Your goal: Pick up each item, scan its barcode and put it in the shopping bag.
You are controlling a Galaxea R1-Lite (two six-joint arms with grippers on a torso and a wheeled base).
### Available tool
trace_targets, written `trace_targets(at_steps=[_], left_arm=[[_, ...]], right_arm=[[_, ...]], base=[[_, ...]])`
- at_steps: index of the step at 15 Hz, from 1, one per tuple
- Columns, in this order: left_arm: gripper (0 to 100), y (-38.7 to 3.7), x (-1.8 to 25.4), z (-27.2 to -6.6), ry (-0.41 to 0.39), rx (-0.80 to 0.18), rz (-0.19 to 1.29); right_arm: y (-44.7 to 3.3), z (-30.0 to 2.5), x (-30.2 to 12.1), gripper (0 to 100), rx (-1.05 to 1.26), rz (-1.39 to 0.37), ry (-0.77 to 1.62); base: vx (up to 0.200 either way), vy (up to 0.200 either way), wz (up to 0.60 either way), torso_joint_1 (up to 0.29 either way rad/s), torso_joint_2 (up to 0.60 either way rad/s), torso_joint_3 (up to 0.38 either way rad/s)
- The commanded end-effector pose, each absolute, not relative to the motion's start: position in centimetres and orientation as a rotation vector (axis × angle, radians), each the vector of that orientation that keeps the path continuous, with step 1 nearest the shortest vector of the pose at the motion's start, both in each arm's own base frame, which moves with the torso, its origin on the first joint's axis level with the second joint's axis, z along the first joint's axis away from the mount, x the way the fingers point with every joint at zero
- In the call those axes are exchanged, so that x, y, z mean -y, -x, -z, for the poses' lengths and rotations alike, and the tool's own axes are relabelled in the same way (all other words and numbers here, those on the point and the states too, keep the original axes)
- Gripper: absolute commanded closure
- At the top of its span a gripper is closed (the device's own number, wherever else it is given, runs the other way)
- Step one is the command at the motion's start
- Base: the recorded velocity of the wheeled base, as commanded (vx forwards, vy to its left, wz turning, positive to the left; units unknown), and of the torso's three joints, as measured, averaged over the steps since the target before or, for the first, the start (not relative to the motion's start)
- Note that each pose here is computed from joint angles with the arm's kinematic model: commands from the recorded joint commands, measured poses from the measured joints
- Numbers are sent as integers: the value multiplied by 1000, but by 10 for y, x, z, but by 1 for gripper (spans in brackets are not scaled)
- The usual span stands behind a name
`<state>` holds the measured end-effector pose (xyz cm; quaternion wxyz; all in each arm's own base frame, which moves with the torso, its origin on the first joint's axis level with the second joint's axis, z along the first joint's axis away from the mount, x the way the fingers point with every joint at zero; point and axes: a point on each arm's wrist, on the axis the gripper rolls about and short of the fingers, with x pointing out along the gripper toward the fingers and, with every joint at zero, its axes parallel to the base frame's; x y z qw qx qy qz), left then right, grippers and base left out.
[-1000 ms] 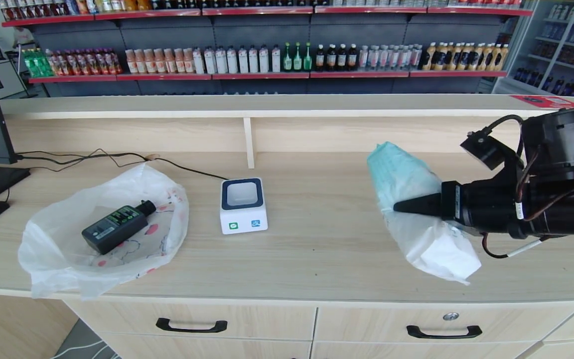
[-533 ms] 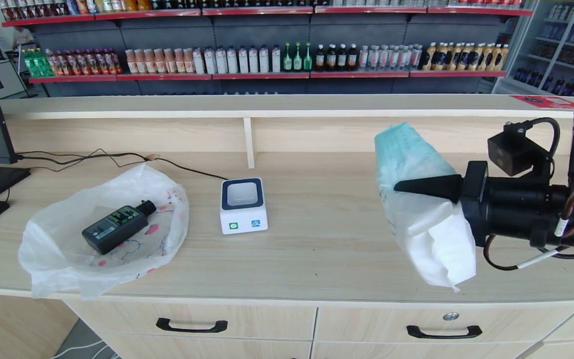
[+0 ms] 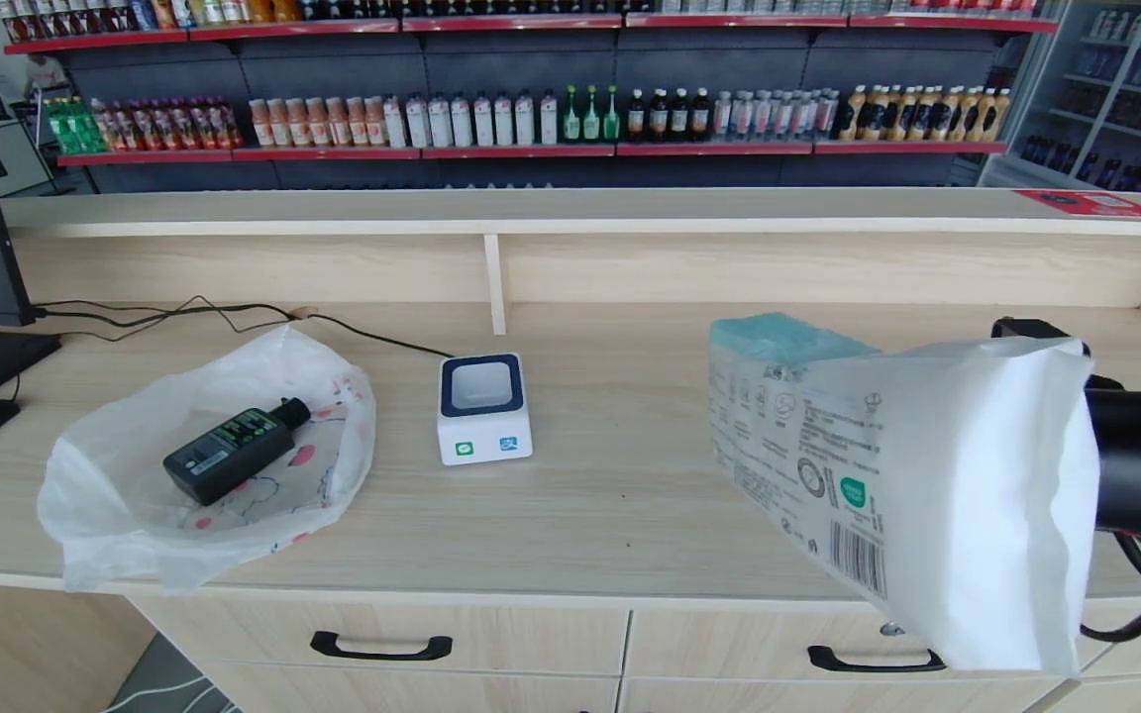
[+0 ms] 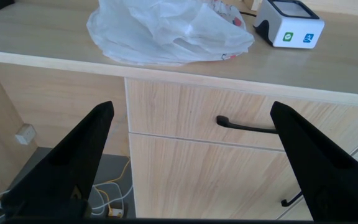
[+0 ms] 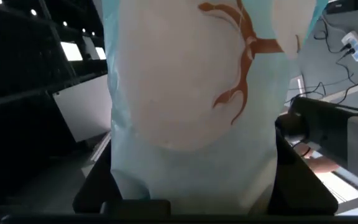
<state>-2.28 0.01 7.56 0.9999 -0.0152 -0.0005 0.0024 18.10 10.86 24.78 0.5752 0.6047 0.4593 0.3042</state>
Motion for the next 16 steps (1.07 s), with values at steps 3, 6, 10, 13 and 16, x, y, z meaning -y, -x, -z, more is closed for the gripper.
trace_targets(at_steps=[3, 6, 10, 13, 16], left_arm=[[0, 23, 0, -76, 31, 2, -6], [0, 23, 0, -76, 31, 2, -5], [0, 23, 0, -76, 31, 2, -5], [0, 23, 0, -76, 31, 2, -6], [0, 23, 0, -76, 31, 2, -5]], right_arm=[[-199, -246, -121, 100, -1197, -735, -1455], [-201, -248, -124, 100, -1347, -854, -1484], [-217, -233, -134, 100, -1427, -833, -1617], [-227, -232, -140, 100, -1451, -857, -1691], [-234, -230, -145, 100, -1512, -887, -1818]], base=[[0, 0, 0, 0, 0, 0], [0, 0, 0, 0, 0, 0], [0, 0, 0, 0, 0, 0], [0, 0, 0, 0, 0, 0], [0, 0, 0, 0, 0, 0]])
